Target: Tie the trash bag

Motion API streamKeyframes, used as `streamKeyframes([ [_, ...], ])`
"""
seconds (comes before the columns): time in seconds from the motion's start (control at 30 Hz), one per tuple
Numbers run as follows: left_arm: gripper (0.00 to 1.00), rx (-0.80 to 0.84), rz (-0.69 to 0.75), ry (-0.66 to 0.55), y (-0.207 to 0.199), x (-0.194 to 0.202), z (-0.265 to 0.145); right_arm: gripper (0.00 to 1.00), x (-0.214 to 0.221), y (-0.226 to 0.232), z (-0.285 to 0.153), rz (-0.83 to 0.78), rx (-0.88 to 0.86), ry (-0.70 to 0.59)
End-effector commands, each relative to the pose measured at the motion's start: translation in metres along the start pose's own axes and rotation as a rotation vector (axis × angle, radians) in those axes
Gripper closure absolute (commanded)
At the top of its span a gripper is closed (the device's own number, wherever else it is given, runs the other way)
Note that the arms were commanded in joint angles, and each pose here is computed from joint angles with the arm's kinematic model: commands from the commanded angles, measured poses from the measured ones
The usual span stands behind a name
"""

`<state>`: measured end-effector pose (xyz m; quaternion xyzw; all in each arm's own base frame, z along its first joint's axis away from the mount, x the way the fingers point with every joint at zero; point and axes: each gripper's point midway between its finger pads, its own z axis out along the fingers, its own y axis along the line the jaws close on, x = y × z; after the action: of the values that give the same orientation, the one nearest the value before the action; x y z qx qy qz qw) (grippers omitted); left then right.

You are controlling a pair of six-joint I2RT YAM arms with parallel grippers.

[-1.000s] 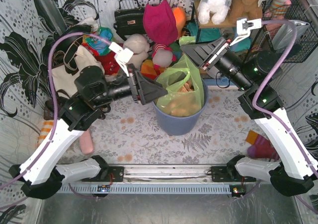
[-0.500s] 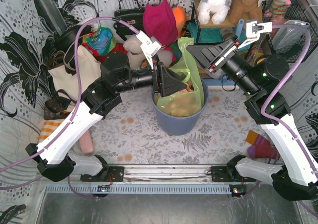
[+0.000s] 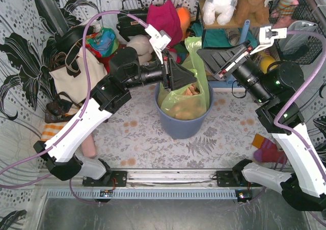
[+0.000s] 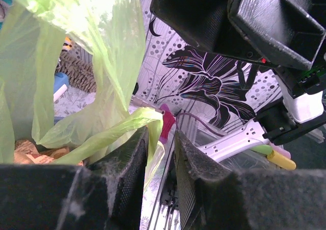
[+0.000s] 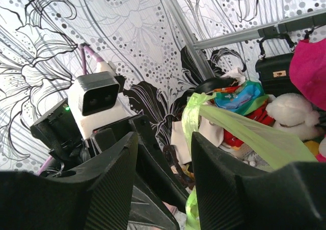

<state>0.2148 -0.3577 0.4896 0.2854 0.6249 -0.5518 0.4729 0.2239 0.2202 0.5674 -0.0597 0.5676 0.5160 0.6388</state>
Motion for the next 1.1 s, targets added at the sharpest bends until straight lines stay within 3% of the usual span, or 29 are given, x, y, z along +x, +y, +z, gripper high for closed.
streamKeyframes([
  [0.0,0.64,-0.008,0.027,-0.063,-0.006,-0.020,-0.002,0.54,-0.001,-0.013,-0.008,-0.033,0.069,-0.006],
  [0.13,0.61,-0.048,0.013,-0.048,0.004,-0.015,0.001,0.54,0.003,-0.028,-0.012,-0.057,0.149,0.014],
  [0.37,0.95,-0.090,-0.003,-0.023,0.010,-0.010,-0.001,0.49,0.015,-0.031,0.000,-0.056,0.136,0.068],
  [0.57,1.00,-0.189,-0.007,-0.008,0.016,-0.007,-0.022,0.50,0.023,-0.028,0.017,-0.068,0.086,0.110],
  [0.67,1.00,-0.268,-0.015,0.015,0.023,0.000,-0.037,0.61,0.027,-0.024,0.026,-0.080,0.049,0.135],
  [0.77,1.00,-0.360,-0.029,0.045,0.031,0.007,-0.056,0.95,0.023,-0.019,0.034,-0.091,0.024,0.141],
  [0.8,1.00,-0.404,-0.035,0.059,0.035,0.010,-0.063,1.00,0.023,-0.020,0.035,-0.093,0.032,0.140],
  [1.07,1.00,-0.897,-0.035,0.179,0.088,0.026,-0.138,1.00,0.019,-0.026,0.029,-0.111,0.064,0.109],
])
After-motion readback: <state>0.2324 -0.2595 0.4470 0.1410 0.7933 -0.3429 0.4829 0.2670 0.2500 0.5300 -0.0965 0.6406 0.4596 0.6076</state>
